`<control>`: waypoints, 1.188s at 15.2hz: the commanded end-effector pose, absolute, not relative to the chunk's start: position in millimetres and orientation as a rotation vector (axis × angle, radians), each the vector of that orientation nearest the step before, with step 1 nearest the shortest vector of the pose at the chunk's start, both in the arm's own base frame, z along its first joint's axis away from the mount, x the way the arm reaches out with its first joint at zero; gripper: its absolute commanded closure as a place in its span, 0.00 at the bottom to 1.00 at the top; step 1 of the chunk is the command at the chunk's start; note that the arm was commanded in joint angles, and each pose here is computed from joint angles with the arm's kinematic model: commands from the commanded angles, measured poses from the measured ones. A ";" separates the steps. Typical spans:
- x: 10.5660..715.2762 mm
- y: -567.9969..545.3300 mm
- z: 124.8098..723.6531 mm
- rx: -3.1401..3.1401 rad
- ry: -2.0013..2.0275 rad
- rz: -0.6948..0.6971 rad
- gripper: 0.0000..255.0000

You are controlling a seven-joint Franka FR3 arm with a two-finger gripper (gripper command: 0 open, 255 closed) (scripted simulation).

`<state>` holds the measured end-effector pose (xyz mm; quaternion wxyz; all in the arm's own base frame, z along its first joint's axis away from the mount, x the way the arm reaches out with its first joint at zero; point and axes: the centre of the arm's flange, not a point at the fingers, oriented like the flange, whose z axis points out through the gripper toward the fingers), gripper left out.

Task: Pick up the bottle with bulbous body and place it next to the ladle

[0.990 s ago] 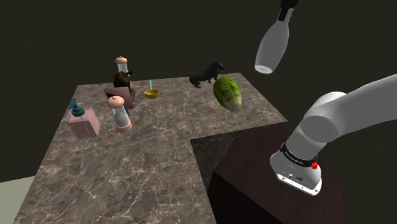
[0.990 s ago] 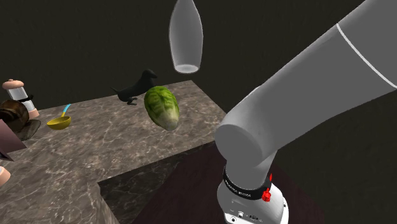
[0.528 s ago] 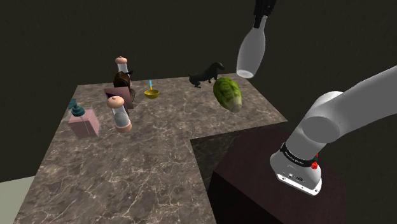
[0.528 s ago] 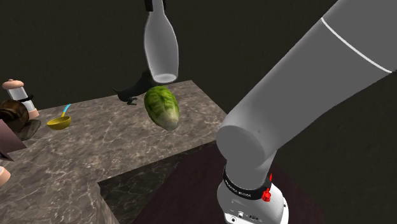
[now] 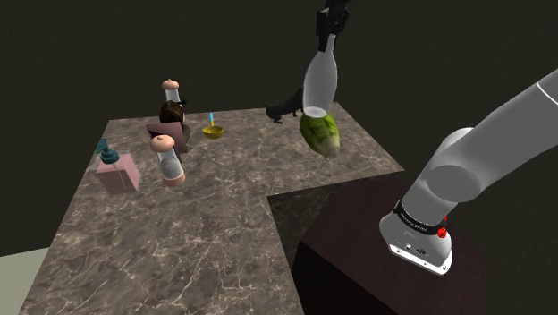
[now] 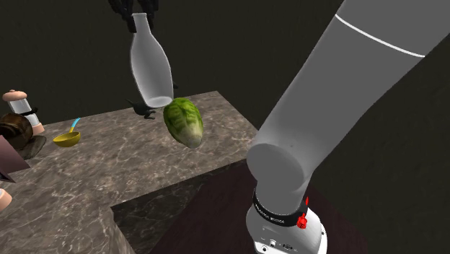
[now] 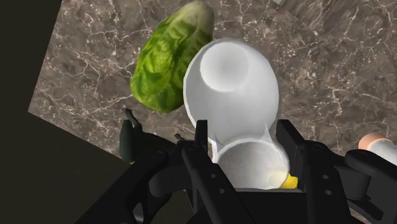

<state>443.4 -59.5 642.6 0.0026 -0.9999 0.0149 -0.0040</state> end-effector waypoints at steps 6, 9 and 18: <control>515.3 -13.6 608.5 -3.136 0.048 -0.015 1.00; 545.9 6.5 593.5 -3.136 0.048 -0.015 1.00; 626.3 59.4 548.9 -3.136 0.048 -0.015 1.00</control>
